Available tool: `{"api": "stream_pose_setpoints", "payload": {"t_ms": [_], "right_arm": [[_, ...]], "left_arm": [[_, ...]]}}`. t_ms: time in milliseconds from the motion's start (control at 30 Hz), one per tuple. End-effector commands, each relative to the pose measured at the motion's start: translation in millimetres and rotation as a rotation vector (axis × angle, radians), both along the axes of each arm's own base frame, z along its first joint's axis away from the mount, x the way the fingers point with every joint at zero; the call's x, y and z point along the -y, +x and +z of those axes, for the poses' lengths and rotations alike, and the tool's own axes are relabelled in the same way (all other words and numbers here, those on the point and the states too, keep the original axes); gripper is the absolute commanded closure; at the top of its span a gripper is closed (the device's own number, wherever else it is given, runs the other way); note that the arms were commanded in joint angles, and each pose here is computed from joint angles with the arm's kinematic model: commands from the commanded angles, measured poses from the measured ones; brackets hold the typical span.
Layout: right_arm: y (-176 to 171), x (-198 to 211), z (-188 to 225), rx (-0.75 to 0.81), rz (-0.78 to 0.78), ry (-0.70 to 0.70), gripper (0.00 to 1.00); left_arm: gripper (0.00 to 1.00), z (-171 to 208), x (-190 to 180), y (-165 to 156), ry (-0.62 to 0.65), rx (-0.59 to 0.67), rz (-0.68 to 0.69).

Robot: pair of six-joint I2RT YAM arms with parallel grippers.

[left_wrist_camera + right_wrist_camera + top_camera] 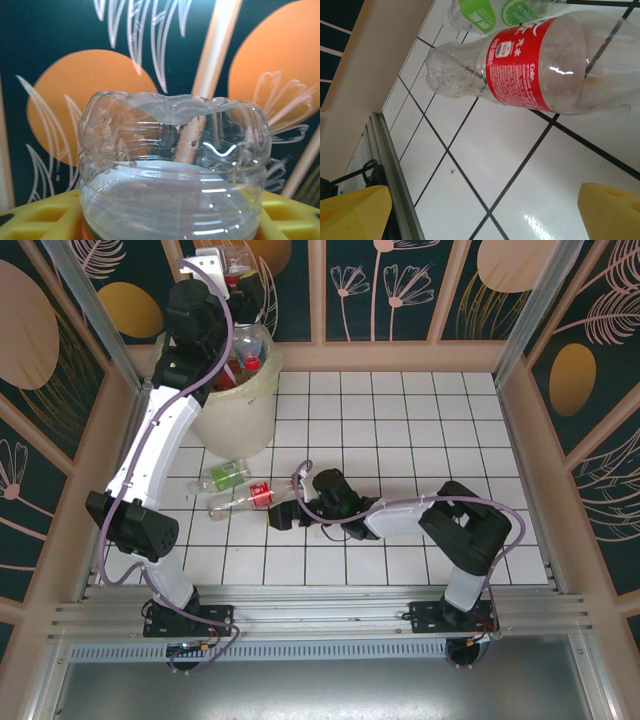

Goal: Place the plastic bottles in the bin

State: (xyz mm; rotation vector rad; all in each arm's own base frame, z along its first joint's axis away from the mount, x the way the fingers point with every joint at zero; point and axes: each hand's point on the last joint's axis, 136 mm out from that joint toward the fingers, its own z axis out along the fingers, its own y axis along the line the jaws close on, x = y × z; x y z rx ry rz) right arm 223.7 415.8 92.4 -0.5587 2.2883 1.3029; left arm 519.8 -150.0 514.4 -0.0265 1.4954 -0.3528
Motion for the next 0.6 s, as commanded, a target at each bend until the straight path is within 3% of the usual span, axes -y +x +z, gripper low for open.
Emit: {"api": "stream_pose_setpoints", "payload": {"t_ms": [0,333,567], "right_arm": [[4,-16,13,0.006,0.013,0.053,0.03],[7,-17,6,0.005,0.007,0.026,0.04],[7,-16,6,0.005,0.008,0.021,0.04]], "left_arm": [[0.39,12,-31,5,-0.026,0.063,0.098],[0.38,-21,-79,29,0.044,0.007,0.242],[0.37,-54,-84,49,-0.005,-0.066,0.199]]}}
